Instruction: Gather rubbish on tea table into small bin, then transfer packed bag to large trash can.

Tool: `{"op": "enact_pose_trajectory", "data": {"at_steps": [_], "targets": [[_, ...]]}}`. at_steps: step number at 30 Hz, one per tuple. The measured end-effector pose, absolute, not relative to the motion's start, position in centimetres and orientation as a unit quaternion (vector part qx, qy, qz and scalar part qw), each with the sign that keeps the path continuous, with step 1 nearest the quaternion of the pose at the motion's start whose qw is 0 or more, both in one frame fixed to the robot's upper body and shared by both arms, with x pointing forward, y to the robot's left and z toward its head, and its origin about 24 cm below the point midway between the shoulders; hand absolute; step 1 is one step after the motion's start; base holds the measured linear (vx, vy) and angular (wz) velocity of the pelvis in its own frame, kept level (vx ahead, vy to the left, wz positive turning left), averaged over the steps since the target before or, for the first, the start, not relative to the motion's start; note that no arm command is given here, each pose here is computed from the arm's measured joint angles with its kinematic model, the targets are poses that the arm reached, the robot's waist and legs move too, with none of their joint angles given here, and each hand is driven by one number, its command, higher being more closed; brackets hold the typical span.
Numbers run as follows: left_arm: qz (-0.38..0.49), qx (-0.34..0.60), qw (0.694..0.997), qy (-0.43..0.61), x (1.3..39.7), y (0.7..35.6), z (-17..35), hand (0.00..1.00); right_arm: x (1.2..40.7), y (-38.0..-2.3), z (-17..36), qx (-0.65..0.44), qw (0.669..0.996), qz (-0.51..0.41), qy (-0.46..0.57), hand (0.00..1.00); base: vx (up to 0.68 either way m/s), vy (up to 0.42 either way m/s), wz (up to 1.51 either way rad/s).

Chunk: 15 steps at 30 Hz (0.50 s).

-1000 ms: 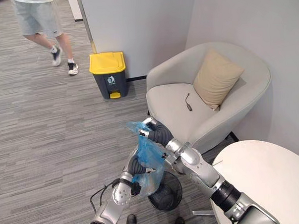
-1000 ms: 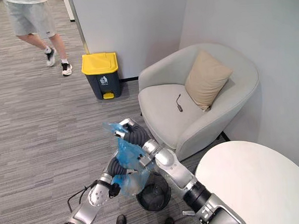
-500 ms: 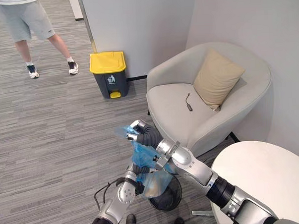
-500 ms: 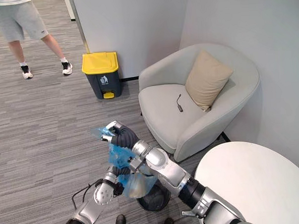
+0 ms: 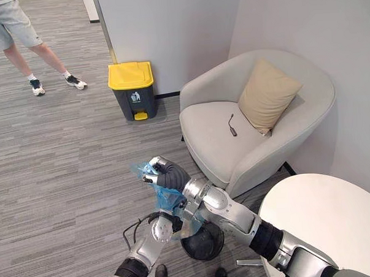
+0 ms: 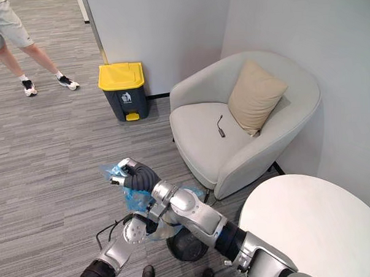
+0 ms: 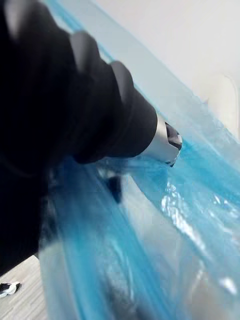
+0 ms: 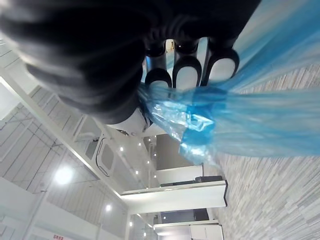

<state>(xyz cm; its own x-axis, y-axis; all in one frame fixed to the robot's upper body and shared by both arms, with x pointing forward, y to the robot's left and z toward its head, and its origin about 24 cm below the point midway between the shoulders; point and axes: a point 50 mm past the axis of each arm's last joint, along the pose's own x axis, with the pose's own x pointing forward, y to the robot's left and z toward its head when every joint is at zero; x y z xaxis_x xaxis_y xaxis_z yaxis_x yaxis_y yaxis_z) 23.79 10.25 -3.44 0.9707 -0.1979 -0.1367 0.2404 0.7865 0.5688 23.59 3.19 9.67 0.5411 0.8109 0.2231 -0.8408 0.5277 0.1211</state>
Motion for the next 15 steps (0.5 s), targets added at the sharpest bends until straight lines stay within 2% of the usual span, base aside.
{"op": "enact_pose_trajectory", "data": {"at_steps": [4, 5, 12, 15], "targets": [[-0.112, 0.292, 0.949, 0.038, 23.8, 10.1, -3.4, 1.0, 23.4, 3.4, 9.7, 0.095, 0.87, 0.478, -0.078, 1.0, 0.0, 0.0, 0.0], [-0.111, 0.29, 0.95, 0.038, 23.8, 10.1, -3.4, 1.0, 23.4, 3.4, 9.7, 0.094, 0.87, 0.478, -0.079, 0.0, 0.0, 0.0, 0.0], [-0.102, 0.265, 0.958, 0.05, 23.6, 10.0, -3.6, 1.0, 21.6, 3.6, 10.2, 0.056, 0.863, 0.485, -0.132, 0.0, 0.0, 0.0, 0.0], [-0.085, 0.249, 0.962, 0.065, 23.3, 10.3, -3.9, 1.0, 21.4, 3.2, 9.7, 0.023, 0.87, 0.469, -0.15, 0.0, 0.0, 0.002, -0.01]]}}
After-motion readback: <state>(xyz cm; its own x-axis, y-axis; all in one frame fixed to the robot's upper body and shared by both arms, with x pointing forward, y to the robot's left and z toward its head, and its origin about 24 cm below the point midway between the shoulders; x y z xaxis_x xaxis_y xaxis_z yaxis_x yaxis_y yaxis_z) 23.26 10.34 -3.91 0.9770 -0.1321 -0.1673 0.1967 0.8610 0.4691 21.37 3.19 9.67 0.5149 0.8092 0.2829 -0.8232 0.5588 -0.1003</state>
